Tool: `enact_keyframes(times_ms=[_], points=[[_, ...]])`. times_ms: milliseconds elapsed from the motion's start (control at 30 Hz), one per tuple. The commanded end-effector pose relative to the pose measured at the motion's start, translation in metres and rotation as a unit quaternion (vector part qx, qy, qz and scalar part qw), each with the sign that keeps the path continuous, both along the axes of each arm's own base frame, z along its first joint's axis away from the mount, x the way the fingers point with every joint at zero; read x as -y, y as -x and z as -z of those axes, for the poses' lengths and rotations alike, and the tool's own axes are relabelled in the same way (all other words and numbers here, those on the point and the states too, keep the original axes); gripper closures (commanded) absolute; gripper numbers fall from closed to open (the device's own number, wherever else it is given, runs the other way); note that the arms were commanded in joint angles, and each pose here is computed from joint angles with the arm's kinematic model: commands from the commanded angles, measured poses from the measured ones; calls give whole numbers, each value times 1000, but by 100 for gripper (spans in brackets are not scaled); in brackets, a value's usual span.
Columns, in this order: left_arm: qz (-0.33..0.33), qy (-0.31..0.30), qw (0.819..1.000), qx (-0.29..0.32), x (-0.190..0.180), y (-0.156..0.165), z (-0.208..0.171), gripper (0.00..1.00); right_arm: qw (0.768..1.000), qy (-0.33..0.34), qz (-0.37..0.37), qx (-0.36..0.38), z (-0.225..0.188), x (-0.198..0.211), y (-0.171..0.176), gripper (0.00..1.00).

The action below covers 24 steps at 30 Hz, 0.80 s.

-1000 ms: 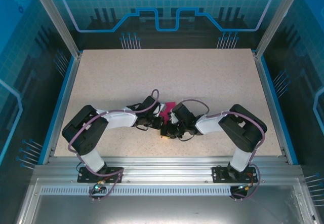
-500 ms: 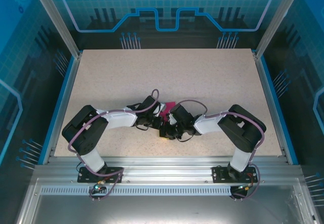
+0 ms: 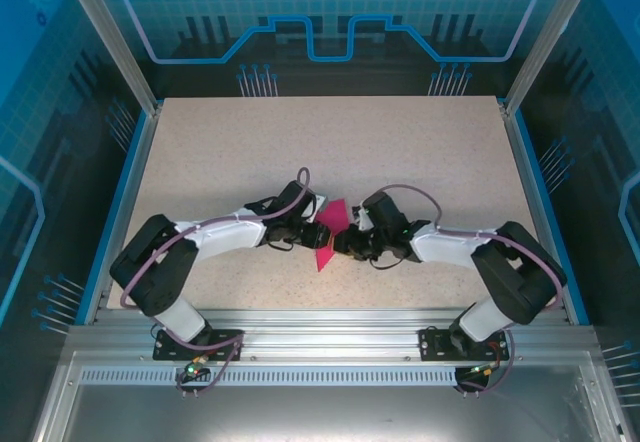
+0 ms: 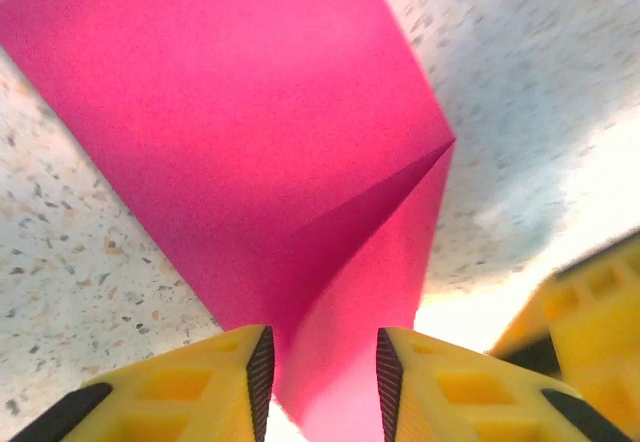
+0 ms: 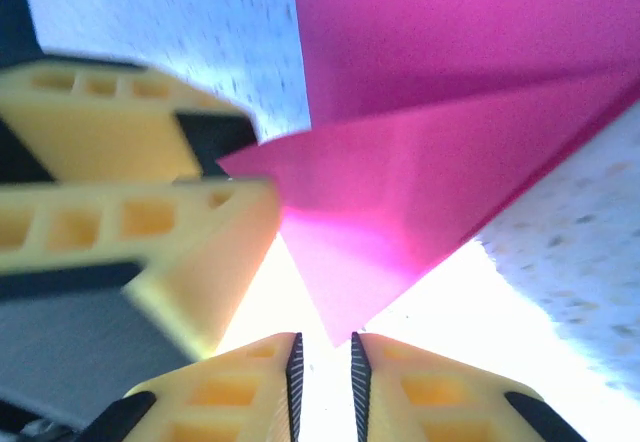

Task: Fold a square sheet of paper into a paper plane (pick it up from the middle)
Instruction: Third fold the triangle at the center of the table.

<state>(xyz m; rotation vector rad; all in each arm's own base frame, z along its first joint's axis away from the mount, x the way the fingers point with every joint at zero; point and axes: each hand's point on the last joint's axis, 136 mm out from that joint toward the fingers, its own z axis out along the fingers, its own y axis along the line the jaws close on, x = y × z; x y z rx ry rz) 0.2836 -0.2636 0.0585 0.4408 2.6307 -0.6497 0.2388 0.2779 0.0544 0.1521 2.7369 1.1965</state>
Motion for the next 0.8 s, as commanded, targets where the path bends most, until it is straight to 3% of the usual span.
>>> enact_keyframes(times_ms=[0,167,367,767], points=[[-23,10,999,28,-6,-9,-35,60,1000,22,13,-11,12,27,-1,76],[-38,15,999,32,-14,-3,-52,60,999,15,28,-13,13,42,-13,71],[-10,77,997,8,2,15,-65,74,1000,-1,16,-8,10,37,-22,63],[-10,56,996,-62,14,13,-15,90,999,-25,-19,-8,7,17,-32,60]])
